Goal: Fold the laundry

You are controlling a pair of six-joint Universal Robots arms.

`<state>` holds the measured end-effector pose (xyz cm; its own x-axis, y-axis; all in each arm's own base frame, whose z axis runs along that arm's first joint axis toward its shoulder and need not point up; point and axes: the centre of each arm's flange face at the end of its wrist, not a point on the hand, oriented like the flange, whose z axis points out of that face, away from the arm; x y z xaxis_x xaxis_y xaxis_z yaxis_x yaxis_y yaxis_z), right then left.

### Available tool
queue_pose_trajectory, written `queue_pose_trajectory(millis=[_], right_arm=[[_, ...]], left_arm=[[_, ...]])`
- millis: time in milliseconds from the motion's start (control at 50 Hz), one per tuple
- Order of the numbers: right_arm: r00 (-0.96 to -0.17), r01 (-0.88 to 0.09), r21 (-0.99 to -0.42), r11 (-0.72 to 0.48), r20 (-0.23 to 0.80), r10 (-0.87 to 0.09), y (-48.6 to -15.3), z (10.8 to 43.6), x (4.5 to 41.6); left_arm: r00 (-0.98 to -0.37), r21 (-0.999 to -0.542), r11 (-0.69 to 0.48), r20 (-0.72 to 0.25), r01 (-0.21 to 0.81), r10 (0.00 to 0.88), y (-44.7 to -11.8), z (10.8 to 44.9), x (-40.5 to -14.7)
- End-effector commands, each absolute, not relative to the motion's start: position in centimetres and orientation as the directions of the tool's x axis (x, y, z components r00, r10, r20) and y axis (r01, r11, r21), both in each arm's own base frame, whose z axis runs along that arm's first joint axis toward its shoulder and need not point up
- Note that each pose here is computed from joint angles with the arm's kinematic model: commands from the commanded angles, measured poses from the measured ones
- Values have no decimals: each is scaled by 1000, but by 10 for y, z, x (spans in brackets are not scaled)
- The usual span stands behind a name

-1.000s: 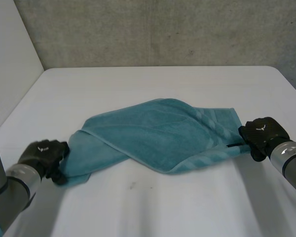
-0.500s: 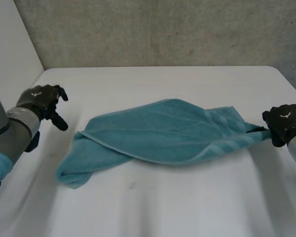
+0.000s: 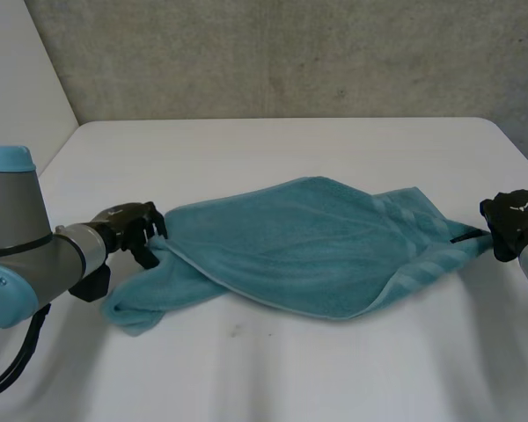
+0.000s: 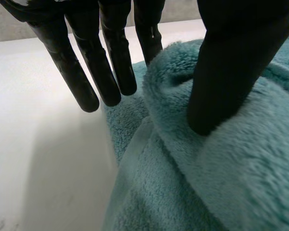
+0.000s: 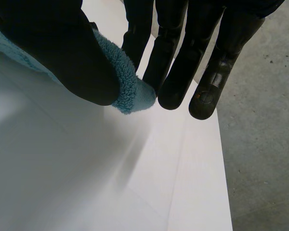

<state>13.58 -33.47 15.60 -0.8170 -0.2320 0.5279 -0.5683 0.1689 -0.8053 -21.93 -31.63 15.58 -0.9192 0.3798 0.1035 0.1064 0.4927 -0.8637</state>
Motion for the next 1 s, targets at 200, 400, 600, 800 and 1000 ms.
queue_pose_trajectory(millis=[200, 400, 600, 800, 1000], right_arm=[[-829, -545, -828, -133, 556, -60, -403, 255, 167], [-945, -324, -788, -524, 297, 137, -422, 390, 180], [-963, -217, -884, -414, 264, -60, -400, 317, 182], [-855, -402, -907, -127, 421, -301, -368, 203, 155], [-613, -722, -681, 124, 545, -572, -308, 159, 130]], left_arm=[[-923, -997, 14, -63, 74, 380, -387, 250, -232], [-975, -826, -563, -108, -20, 193, -402, 387, -228], [-969, -904, -427, -116, 11, 220, -370, 325, -223], [-953, -994, -52, -111, 101, 283, -330, 212, -219], [-930, -970, 89, -187, 225, 315, -298, 172, -213]])
